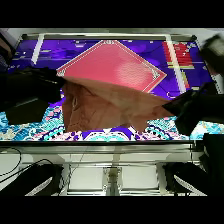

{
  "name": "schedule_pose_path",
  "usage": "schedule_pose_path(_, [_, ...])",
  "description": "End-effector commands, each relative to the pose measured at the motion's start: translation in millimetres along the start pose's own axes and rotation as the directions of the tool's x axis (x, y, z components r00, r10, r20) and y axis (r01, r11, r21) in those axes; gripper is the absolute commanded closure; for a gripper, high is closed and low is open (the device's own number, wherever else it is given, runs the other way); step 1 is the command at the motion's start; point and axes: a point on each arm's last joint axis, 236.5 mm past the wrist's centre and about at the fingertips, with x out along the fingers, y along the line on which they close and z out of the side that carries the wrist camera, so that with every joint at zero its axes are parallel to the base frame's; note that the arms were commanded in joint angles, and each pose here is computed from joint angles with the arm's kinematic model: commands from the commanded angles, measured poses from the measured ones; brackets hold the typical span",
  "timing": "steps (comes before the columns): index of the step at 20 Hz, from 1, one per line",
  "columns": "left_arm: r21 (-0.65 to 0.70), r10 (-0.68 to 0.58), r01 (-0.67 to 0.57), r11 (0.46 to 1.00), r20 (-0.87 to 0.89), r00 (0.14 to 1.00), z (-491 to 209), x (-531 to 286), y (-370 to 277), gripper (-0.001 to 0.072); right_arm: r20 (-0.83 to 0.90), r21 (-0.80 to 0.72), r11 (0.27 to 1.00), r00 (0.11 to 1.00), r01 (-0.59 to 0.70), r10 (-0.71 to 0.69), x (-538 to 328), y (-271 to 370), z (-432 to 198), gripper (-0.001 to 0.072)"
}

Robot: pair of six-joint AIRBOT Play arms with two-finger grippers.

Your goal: Fold the clothes and pants, and hang the long-sleeved shirts on hangers.

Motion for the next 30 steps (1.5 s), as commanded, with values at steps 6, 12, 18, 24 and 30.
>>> schedule_pose_path(6, [0.026,0.218,-0.222,0.975,-0.328,0.919,-67.1,104.9,73.1,0.0684,-0.246,-0.028,0.998,0.968,-0.048,0.04,95.6,-33.0,0.1,0.0709])
schedule_pose_path(12, [0.074,0.282,-0.276,0.958,-0.093,0.955,-24.3,165.4,107.1,0.0685,-0.033,0.009,0.99,0.99,0.14,-0.139,140.0,-130.7,52.2,0.0709])
schedule_pose_path(18, [0.085,0.228,-0.235,0.968,0.083,0.97,10.1,187.7,97.2,0.0686,0.131,-0.024,0.96,0.953,0.28,-0.275,142.6,-170.8,92.9,0.0709])
schedule_pose_path(24, [0.081,0.2,-0.219,0.972,0.195,0.96,37.9,154.4,85.0,0.0686,0.211,-0.027,0.943,0.924,0.33,-0.318,108.3,-171.8,109.3,0.071])
schedule_pose_path(30, [-0.039,0.077,-0.069,0.997,0.225,0.971,35.4,91.6,23.4,0.0687,0.163,-0.055,0.969,0.959,0.241,-0.23,36.5,-114.5,67.9,0.0709])
